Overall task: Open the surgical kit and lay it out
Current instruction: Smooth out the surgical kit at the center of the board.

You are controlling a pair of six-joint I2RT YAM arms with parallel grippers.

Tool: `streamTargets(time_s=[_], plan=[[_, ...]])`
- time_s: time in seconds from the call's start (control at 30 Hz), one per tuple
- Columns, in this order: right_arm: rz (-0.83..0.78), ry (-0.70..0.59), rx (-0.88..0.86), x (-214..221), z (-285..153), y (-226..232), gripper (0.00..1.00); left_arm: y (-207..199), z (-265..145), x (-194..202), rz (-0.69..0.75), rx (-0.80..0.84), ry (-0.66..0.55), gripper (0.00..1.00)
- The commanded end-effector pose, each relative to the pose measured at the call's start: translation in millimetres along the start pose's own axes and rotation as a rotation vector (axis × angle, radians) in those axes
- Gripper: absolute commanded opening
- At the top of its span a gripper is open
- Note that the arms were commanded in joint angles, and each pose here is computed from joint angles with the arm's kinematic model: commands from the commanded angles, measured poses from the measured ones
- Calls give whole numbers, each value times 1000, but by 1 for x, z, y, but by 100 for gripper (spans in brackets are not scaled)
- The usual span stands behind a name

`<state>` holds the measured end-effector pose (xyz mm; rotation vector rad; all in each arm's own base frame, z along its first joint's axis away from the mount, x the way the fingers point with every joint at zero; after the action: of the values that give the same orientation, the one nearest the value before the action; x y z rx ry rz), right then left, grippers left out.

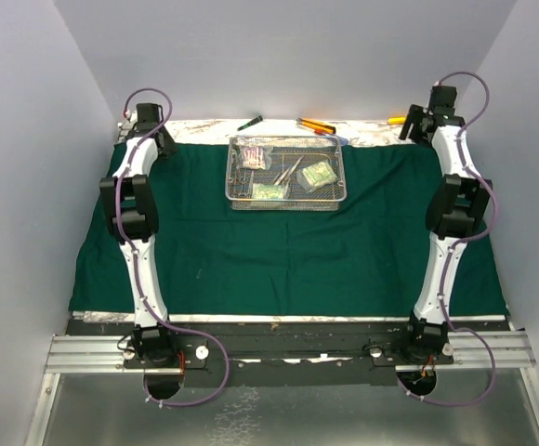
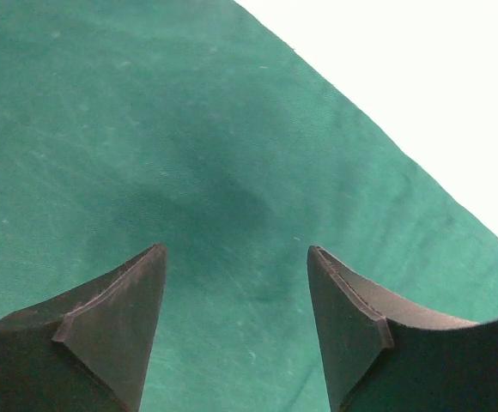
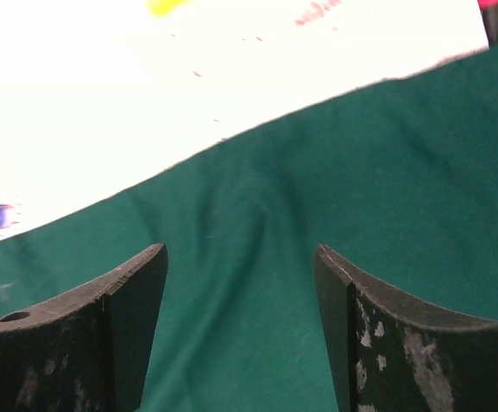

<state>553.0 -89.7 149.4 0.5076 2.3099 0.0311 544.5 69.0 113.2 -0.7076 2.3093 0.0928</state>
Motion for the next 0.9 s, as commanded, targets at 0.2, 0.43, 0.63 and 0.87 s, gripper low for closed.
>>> streamTargets(time_s=[0.2,0.43,0.63,0.87], plan=[[-219,0,-137,31,-4,101,68,-77,-48,-2,278,168,-105,70],[-242,74,-280,60,13,136,57,-94,-29,26,298,189,-53,70],[-247,144,-254,88,31,135,49,-91,-15,49,292,166,5,71],[-280,175,-201,105,42,132,33,-84,-1,74,286,129,83,71]])
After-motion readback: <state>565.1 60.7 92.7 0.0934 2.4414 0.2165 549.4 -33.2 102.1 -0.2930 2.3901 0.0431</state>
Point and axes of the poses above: each gripper's point midway between its finger pads, its own z axis out along the fingers, its own y axis along the line the jaws close on, x = y × z, the point moved 8 cm from there along -z, back along the fingers, and after that the axes turned 5 degrees about z, right-handed, at the moved point
